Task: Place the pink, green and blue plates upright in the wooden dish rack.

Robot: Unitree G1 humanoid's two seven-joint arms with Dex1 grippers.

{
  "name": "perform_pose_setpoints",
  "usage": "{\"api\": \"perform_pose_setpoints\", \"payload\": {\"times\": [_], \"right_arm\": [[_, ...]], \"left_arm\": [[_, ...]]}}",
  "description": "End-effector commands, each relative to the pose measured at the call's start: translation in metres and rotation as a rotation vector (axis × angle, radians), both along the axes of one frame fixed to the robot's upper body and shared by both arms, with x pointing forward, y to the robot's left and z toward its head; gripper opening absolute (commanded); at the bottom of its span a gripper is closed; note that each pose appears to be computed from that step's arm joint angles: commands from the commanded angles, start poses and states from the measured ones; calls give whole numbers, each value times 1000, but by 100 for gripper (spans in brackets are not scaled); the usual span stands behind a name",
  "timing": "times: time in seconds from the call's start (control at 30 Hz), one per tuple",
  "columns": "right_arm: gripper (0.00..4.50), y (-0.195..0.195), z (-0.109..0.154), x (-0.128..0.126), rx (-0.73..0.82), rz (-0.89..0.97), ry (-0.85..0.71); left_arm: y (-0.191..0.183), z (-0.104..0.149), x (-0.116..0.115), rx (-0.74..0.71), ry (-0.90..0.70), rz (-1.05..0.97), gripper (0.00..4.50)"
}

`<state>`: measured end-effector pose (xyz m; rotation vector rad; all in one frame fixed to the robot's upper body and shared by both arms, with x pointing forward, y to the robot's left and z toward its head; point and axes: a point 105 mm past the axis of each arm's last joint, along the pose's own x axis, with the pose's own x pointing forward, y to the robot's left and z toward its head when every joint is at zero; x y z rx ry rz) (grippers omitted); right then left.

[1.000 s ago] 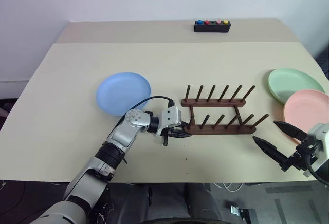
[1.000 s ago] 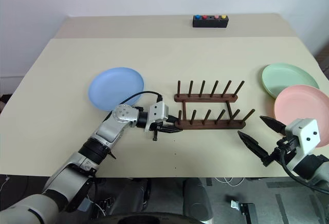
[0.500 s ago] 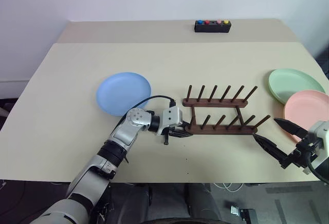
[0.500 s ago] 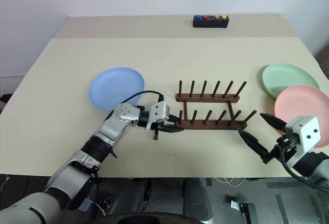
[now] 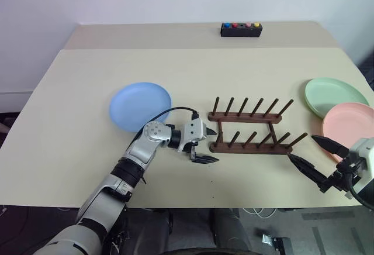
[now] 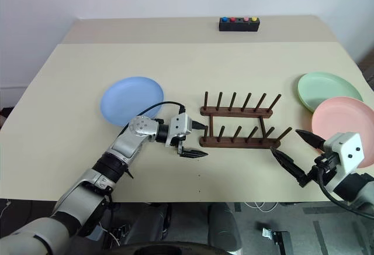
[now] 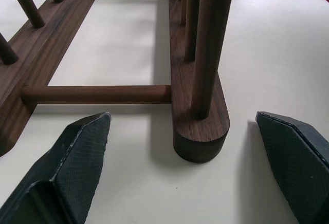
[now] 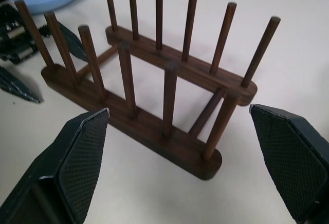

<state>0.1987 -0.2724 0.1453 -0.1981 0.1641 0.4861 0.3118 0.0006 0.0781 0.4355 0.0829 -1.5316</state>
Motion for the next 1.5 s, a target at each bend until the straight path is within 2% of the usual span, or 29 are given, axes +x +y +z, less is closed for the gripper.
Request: {"api": "perform_pose_setpoints", "payload": {"times": [0.03, 0.1, 0.13, 0.3, 0.33, 0.37, 0.47, 0.67, 0.93, 1.1, 1.5], "right_arm": [[425, -12, 7, -9, -57, -20, 0], [363, -10, 2, -15, -55, -3, 44], [316, -7, -3, -17, -71, 7, 72], [64, 2, -19, -18, -111, 24, 139], [19, 4, -22, -16, -117, 27, 143], [0, 4, -26, -13, -127, 18, 148], [0, -3, -42, -2, -195, -36, 184], [0, -5, -62, 7, -232, -61, 235], [0, -8, -67, 26, -263, -95, 197], [0, -9, -68, 38, -276, -97, 171], [0, -3, -67, 70, -281, -79, 109]], "left_arm": [[15, 22, 2, -69, -3, 40, 441], [27, 27, -6, -84, 30, 35, 390], [34, 27, -13, -81, 39, 24, 359], [44, 25, -33, -64, 80, 28, 114], [43, 23, -37, -55, 89, 27, 65], [41, 20, -40, -43, 96, 31, 12], [29, 12, -45, -16, 110, 43, 5], [10, 6, -49, 3, 133, 43, 5], [-7, 4, -32, -18, 104, 125, 5], [-5, 2, -26, -10, 78, 152, 5], [-3, 4, 6, -57, 0, 305, 5]]}}
